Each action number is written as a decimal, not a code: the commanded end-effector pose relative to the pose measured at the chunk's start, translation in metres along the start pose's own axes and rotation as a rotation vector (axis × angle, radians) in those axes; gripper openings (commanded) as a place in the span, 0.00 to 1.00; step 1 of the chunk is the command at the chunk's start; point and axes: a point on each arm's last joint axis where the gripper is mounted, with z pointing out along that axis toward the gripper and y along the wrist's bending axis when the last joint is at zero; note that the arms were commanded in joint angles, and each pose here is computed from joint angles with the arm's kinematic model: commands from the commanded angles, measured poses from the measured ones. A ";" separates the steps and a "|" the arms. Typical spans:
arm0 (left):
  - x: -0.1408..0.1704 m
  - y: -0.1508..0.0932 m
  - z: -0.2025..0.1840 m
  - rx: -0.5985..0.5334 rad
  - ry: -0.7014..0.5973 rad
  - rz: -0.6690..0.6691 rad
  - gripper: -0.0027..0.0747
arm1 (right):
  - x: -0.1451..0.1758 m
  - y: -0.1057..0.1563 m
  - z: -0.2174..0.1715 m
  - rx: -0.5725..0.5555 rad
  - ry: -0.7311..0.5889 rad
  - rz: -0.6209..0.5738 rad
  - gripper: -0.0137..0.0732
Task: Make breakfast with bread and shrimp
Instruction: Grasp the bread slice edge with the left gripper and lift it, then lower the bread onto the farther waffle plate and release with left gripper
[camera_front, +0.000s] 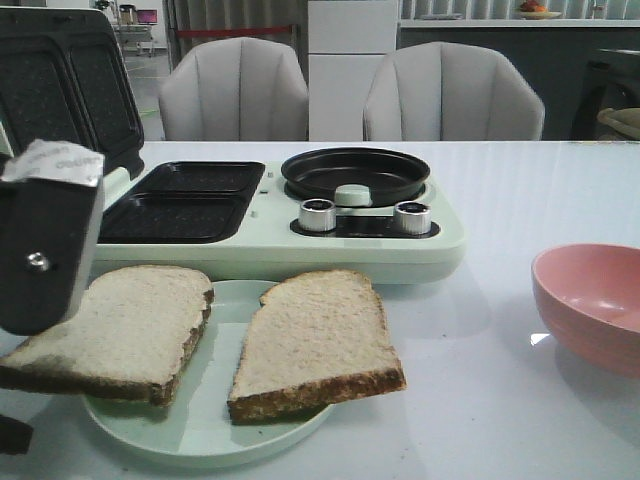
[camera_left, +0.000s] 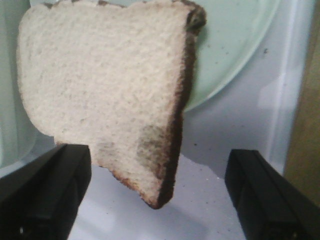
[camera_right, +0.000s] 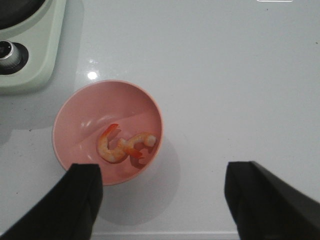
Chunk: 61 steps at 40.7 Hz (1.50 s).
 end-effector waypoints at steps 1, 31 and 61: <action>-0.006 0.013 0.000 -0.101 -0.005 -0.032 0.78 | -0.012 0.001 -0.005 -0.002 -0.084 -0.020 0.86; -0.008 0.012 0.013 -0.121 0.018 -0.018 0.16 | -0.012 0.001 -0.005 -0.001 -0.082 -0.020 0.86; 0.000 0.049 -0.113 -0.623 -0.296 0.066 0.16 | -0.012 0.001 -0.005 -0.001 -0.082 -0.020 0.86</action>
